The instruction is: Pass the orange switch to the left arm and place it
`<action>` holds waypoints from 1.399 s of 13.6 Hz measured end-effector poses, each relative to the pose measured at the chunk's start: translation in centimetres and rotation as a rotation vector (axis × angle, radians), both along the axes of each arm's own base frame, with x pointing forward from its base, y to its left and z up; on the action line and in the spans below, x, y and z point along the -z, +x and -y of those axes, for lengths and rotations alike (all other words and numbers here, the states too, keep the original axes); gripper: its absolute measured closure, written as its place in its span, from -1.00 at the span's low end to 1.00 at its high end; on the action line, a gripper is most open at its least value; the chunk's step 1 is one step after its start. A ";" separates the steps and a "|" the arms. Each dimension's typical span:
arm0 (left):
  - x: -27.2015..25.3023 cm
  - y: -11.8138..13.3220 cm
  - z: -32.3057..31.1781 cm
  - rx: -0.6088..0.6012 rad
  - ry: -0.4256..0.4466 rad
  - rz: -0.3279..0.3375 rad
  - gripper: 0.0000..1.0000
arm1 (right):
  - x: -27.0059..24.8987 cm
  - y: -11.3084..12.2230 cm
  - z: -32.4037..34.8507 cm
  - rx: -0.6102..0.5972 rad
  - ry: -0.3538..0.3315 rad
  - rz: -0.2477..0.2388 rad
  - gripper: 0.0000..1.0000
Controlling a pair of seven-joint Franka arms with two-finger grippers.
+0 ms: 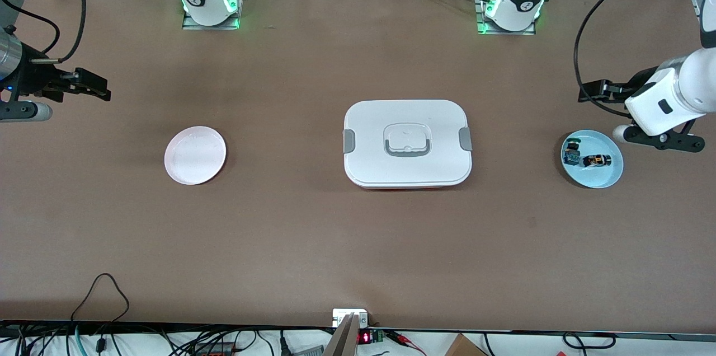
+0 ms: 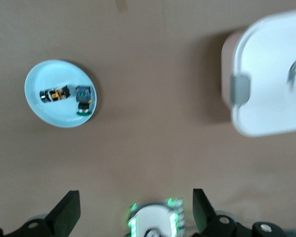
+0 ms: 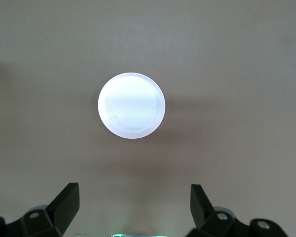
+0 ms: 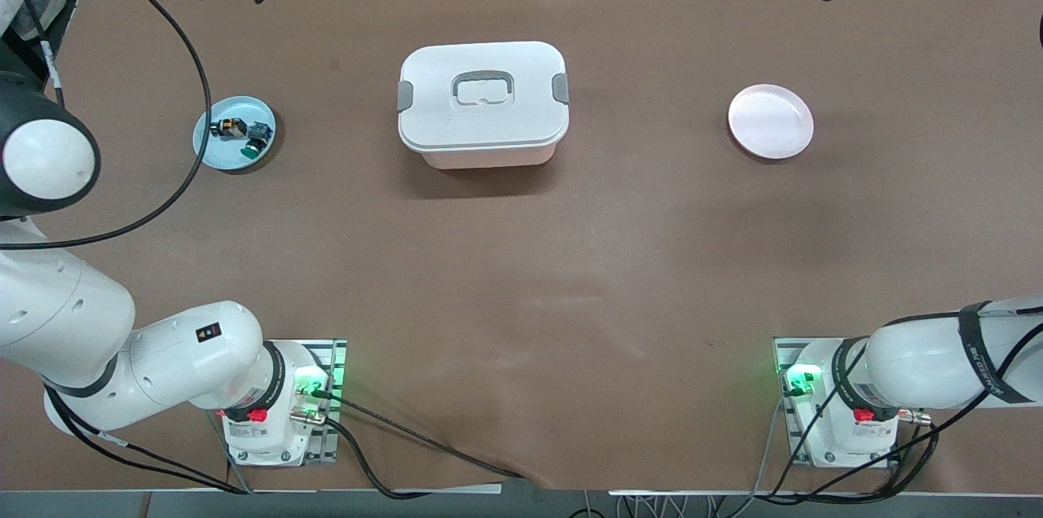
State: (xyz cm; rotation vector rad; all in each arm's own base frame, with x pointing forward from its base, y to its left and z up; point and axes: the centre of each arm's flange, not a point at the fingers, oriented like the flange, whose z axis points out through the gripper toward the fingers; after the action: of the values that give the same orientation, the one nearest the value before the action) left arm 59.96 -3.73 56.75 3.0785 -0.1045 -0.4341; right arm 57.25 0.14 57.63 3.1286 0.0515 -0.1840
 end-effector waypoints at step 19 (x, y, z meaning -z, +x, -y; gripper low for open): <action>-1.3 -3.9 -1.7 -0.027 0.065 0.232 -1.00 | -0.8 0.0 -2.1 -0.061 0.004 0.021 -1.00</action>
State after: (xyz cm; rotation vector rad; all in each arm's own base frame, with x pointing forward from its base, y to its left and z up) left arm 56.04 -2.04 58.03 3.1780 -0.0555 -0.0786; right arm 57.26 2.28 58.41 3.1277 0.1470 -0.1512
